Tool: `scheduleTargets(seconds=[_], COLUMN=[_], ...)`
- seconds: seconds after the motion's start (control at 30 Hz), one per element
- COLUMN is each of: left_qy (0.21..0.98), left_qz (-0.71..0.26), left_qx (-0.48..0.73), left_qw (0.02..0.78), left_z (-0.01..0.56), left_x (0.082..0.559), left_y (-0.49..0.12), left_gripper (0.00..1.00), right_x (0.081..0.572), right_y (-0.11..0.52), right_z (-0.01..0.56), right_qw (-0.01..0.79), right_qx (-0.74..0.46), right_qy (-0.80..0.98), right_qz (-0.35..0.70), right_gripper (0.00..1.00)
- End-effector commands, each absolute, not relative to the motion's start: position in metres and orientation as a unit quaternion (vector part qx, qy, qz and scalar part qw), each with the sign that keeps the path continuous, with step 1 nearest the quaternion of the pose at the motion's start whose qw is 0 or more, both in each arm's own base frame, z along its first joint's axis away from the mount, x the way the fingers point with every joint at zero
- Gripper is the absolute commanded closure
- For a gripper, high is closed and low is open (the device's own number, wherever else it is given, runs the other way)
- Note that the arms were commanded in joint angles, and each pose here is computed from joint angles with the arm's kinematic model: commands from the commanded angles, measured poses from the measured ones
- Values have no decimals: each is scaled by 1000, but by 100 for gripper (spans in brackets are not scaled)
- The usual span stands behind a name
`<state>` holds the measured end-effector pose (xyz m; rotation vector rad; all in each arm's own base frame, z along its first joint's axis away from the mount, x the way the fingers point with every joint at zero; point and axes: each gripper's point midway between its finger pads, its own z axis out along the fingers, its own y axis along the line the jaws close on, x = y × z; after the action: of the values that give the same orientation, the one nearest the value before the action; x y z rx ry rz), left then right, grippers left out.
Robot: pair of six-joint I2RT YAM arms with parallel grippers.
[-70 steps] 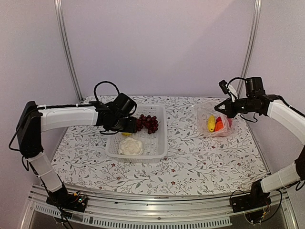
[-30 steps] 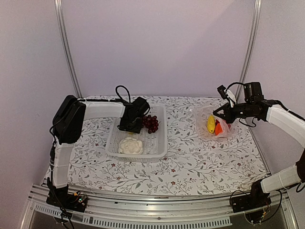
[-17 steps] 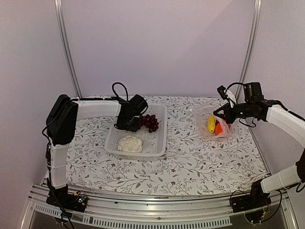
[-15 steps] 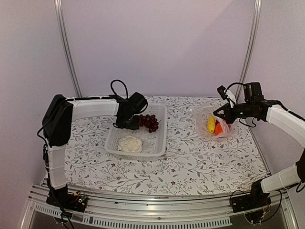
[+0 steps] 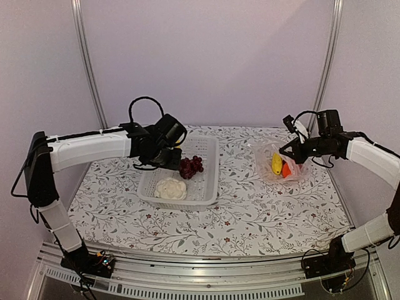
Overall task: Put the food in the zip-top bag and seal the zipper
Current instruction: Adjust the fake fruit in the bin.
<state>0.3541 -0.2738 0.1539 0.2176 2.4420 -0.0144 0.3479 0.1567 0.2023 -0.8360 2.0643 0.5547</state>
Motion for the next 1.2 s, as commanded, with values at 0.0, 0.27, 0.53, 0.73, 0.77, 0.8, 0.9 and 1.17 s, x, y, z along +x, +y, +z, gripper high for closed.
scheduleTargets(seconds=[0.0, 0.27, 0.53, 0.73, 0.77, 0.8, 0.9, 1.17], left_qy=[936, 940, 932, 936, 936, 935, 934, 932], left_qz=[-71, -150, -151, -108, -106, -107, -87, -8], left_qx=[101, 158, 143, 51, 41, 37, 62, 140], left_qw=[329, 262, 298, 332, 332, 336, 342, 335], left_z=[149, 112, 127, 146, 145, 147, 142, 123], left_x=[332, 292, 303, 339, 344, 349, 363, 406], left_y=[-290, -311, -311, -284, -282, -282, -289, -276], left_gripper=[61, 50, 40, 37, 35, 35, 31, 31], right_x=[347, 347, 348, 347, 347, 346, 346, 344], right_y=[158, 159, 159, 159, 159, 159, 159, 161], right_z=[185, 182, 179, 180, 180, 181, 183, 187], right_qw=[394, 389, 384, 386, 386, 387, 390, 392], right_qx=[-335, -335, -335, -338, -338, -339, -341, -344], right_qy=[826, 828, 830, 828, 828, 828, 826, 822], right_qz=[222, 226, 226, 225, 225, 225, 223, 228], right_gripper=[100, 100, 100, 100, 100, 100, 100, 100])
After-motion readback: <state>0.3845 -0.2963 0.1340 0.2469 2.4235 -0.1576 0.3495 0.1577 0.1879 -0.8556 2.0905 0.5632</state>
